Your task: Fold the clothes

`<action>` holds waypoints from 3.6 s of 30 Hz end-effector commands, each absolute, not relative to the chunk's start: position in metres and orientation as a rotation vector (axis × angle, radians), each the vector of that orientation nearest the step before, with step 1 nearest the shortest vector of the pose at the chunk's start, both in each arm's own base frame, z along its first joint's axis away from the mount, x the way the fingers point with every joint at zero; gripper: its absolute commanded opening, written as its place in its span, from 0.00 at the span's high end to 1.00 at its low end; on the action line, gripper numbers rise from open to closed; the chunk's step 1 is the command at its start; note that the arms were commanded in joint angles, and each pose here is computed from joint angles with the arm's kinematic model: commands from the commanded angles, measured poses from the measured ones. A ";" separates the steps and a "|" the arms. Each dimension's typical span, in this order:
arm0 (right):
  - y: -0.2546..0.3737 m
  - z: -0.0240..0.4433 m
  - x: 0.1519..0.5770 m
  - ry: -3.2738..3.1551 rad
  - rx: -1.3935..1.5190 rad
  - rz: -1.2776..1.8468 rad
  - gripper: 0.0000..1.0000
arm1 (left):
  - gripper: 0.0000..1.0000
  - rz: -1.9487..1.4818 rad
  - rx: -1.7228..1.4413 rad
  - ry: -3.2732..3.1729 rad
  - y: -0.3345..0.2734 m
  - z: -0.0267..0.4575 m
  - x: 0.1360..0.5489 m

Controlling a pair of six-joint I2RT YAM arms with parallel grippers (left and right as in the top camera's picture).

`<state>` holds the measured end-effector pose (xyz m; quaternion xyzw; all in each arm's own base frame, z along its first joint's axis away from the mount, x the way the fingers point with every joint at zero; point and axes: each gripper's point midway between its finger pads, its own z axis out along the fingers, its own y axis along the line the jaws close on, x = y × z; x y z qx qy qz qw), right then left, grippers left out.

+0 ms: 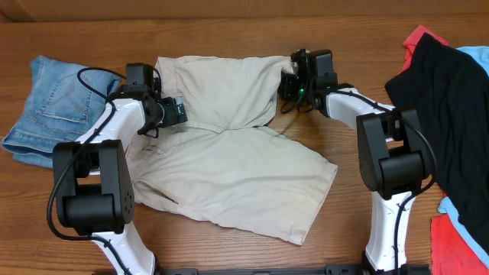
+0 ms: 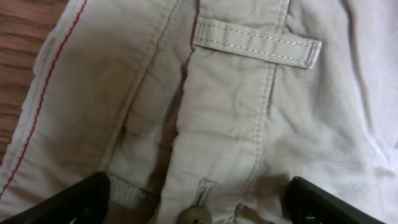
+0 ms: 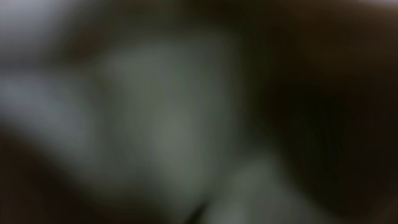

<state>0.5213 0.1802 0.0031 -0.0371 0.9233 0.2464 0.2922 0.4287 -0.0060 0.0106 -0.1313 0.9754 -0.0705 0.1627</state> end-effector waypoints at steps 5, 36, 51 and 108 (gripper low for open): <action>0.140 0.010 0.507 2.565 0.025 0.578 0.96 | 0.54 -0.182 -0.374 2.792 -0.002 0.009 0.428; 0.039 0.063 0.342 3.134 0.288 0.029 0.68 | 0.92 -0.181 -0.374 2.795 -0.002 0.009 0.427; 0.044 0.049 0.397 2.954 0.276 0.098 0.56 | 0.85 -0.180 -0.376 2.811 -0.002 0.007 0.424; 0.037 -0.001 0.491 2.744 0.319 0.261 0.96 | 0.79 -0.173 -0.378 2.820 -0.002 0.007 0.421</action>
